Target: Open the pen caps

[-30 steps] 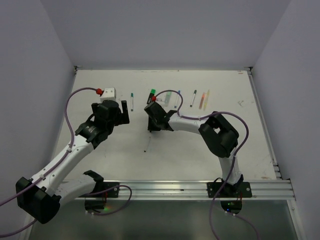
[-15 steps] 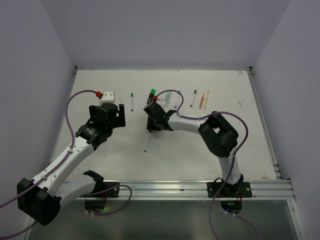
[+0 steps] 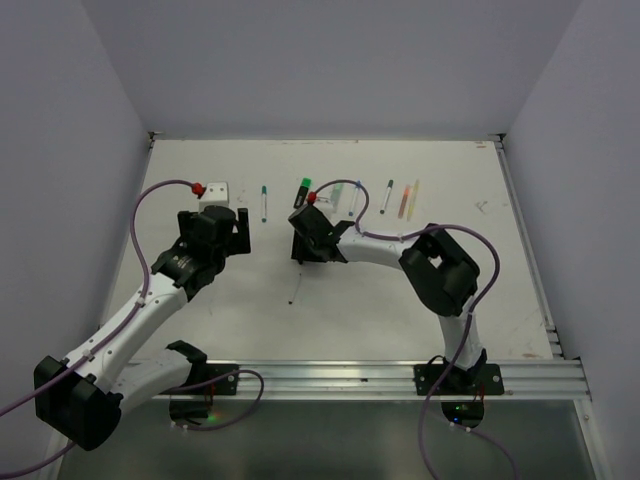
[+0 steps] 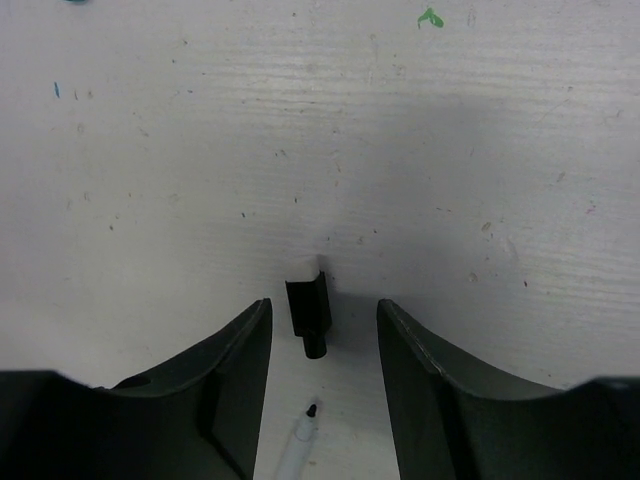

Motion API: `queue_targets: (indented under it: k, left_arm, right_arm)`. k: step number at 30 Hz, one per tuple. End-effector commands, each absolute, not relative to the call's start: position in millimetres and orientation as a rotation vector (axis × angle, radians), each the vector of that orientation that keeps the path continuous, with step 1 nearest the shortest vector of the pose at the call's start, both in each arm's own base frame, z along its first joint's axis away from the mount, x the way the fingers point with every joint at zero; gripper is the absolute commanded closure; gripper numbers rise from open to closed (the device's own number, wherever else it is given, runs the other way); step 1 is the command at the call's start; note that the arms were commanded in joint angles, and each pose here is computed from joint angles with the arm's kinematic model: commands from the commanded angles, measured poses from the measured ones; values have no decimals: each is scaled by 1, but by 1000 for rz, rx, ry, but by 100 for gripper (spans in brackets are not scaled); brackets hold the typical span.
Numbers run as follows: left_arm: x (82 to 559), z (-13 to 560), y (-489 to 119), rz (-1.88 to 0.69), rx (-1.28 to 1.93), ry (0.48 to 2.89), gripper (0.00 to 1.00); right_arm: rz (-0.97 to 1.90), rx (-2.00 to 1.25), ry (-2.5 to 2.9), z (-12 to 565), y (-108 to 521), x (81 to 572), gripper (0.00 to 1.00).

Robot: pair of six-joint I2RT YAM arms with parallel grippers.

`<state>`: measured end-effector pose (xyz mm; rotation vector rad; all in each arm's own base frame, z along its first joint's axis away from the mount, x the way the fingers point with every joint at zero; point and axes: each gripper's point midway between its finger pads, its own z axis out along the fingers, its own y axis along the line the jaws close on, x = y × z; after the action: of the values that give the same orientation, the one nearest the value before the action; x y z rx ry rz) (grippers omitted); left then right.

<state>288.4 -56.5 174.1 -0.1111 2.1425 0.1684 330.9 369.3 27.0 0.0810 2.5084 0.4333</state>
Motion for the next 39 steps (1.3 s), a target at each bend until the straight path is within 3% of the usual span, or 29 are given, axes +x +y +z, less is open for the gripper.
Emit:
queue_targets:
  k: [1, 6, 9, 15, 17, 27, 33, 39]
  left_arm:
    - [290, 174, -48, 214, -125, 2128, 0]
    - [290, 173, -48, 214, -121, 2133, 0]
    - [291, 170, -49, 217, -118, 2142, 0]
    - [291, 169, -49, 217, -117, 2147, 0]
    - [291, 167, -49, 219, -116, 2149, 0]
    - [292, 164, -49, 223, -110, 2159, 0]
    - [293, 160, -50, 230, -102, 2174, 0]
    - [294, 157, -52, 219, -88, 2188, 0]
  right_arm:
    - [450, 48, 2441, 71, 364, 333, 49]
    - [402, -1, 2309, 129, 346, 348, 32]
    - [311, 19, 2257, 147, 314, 365, 17]
    - [127, 218, 2238, 149, 202, 418, 11]
    - [86, 265, 2239, 145, 174, 428, 13]
    - [34, 557, 2286, 108, 55, 487, 55]
    - [21, 577, 2356, 76, 44, 510, 66]
    - [39, 561, 2407, 55, 48, 521, 69]
